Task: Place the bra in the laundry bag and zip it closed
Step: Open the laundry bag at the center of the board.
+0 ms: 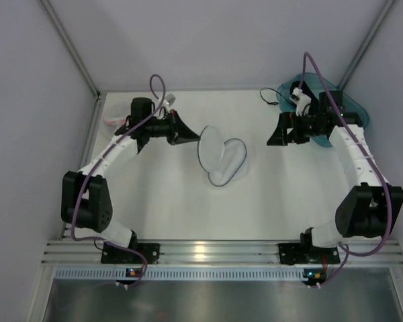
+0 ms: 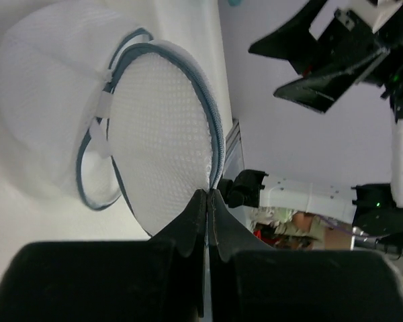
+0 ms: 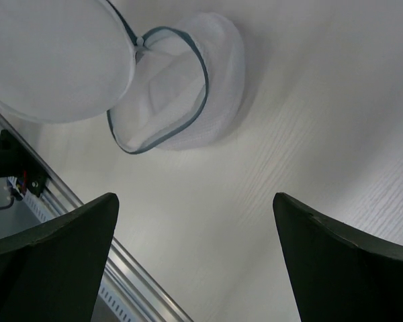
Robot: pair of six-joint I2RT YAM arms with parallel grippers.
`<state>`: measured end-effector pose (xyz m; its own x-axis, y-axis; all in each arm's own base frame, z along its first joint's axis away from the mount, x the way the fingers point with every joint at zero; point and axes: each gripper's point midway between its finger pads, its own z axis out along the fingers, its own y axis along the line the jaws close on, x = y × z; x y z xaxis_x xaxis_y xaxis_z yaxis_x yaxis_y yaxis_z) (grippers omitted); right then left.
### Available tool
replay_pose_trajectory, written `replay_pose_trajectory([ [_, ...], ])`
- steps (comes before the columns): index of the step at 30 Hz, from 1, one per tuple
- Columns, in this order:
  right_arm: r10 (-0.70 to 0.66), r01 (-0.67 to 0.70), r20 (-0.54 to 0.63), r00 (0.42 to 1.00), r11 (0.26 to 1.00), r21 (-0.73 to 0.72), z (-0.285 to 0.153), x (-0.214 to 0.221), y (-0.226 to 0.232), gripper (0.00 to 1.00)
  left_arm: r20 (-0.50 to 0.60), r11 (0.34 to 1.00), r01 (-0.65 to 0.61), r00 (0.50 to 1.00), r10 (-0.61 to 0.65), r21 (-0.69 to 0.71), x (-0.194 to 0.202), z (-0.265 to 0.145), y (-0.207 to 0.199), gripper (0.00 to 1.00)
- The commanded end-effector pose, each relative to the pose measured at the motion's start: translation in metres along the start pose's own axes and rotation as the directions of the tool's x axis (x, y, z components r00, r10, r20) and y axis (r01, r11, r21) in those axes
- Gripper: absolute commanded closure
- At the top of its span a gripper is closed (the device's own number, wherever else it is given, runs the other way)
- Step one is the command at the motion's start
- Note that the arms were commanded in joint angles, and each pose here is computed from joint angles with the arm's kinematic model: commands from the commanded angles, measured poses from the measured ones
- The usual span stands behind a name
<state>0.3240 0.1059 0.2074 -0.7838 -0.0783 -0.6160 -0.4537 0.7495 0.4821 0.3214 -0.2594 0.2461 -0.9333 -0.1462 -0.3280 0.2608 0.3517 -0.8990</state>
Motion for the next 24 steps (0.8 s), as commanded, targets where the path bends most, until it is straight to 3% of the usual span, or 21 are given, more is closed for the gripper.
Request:
replay_pose_trajectory([
  [1,-0.032,0.033,0.028,0.999,0.999,-0.024,-0.001,-0.011,0.001,0.01,0.061,0.994,0.060,0.996,-0.065,0.094,-0.022,-0.021,0.011,1.00],
  [9,-0.012,0.013,0.010,1.000,0.999,-0.041,0.005,-0.008,-0.002,0.01,0.125,0.982,0.184,0.974,-0.188,0.040,-0.035,-0.039,0.096,0.99],
  [14,-0.003,0.003,0.001,1.000,0.999,-0.050,0.009,-0.006,-0.004,0.01,0.201,0.985,0.173,0.965,-0.168,-0.007,-0.048,-0.057,0.116,0.71],
  [17,-0.006,0.007,0.007,1.000,0.998,-0.057,0.011,-0.009,-0.004,0.01,0.243,0.981,0.170,0.959,-0.144,-0.090,-0.060,-0.075,0.125,0.64],
  [21,-0.001,0.003,0.024,1.000,0.998,-0.060,0.016,-0.017,-0.004,0.03,0.274,0.982,-0.004,0.960,0.057,-0.190,-0.077,-0.094,0.112,0.60],
  [24,-0.006,0.008,0.059,0.998,0.999,-0.044,0.019,-0.029,-0.007,0.06,0.303,0.928,-0.103,0.927,0.220,-0.358,-0.091,-0.113,0.109,0.57],
])
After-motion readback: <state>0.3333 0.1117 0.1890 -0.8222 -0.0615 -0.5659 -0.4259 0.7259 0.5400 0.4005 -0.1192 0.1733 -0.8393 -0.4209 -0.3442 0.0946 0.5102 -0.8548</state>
